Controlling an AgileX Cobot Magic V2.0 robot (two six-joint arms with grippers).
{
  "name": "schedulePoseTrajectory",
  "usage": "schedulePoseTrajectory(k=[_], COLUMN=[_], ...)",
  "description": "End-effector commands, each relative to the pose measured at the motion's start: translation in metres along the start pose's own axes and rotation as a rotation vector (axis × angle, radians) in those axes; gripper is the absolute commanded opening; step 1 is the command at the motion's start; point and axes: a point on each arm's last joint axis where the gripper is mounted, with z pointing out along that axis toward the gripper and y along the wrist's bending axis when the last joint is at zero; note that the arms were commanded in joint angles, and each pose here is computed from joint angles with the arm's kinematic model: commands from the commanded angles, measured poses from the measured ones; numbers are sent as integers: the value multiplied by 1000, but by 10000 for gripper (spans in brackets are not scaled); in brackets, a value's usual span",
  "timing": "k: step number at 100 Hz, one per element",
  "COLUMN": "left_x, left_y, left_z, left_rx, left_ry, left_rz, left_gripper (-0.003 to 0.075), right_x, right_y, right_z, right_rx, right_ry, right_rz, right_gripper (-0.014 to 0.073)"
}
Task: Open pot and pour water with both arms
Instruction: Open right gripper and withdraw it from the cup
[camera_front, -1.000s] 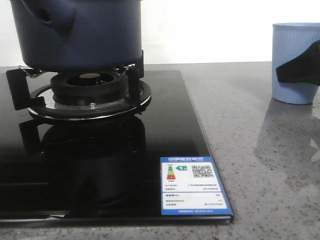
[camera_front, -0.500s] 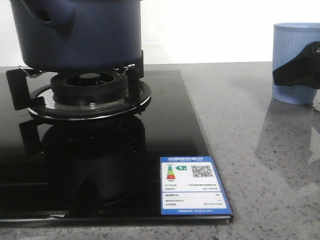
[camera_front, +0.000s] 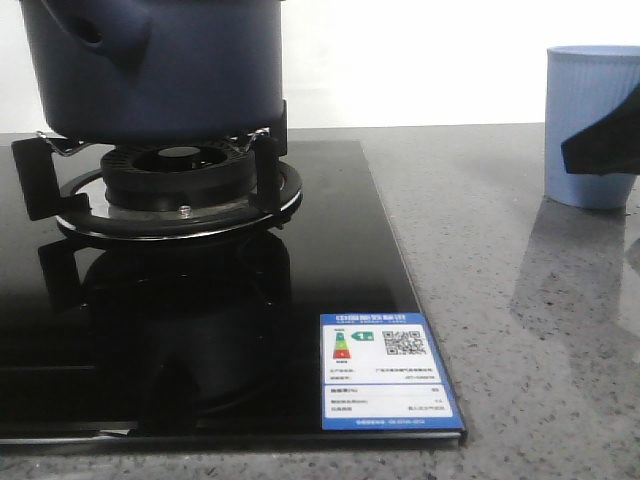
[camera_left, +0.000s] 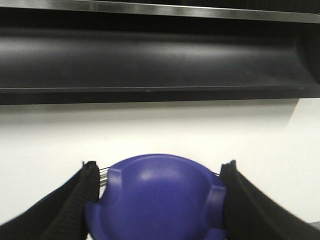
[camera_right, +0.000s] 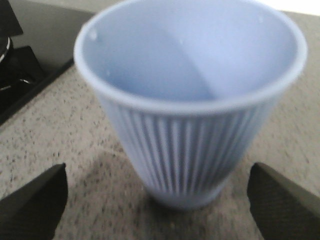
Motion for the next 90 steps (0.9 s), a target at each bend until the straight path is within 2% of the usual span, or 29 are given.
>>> schedulePoseTrajectory(k=[1, 18, 42, 66, 90], left_x=[-26, -26, -21, -8, 15], left_y=[5, 4, 1, -27, -56], left_z=[-7, -7, -5, 7, 26], left_rx=[-48, -46, -24, 103, 192], left_ry=[-144, -144, -106, -48, 16], left_rz=[5, 4, -27, -45, -49], left_gripper=[316, 316, 316, 316, 316], right_x=[-7, 4, -2, -14, -17], right_y=[4, 17, 34, 45, 49], right_z=[-13, -34, -66, -89, -98], right_rx=[28, 62, 113, 149, 152], right_ry=[-45, -56, -166, -277, -326], right_rz=[5, -6, 2, -65, -35], right_gripper=[661, 661, 661, 661, 661])
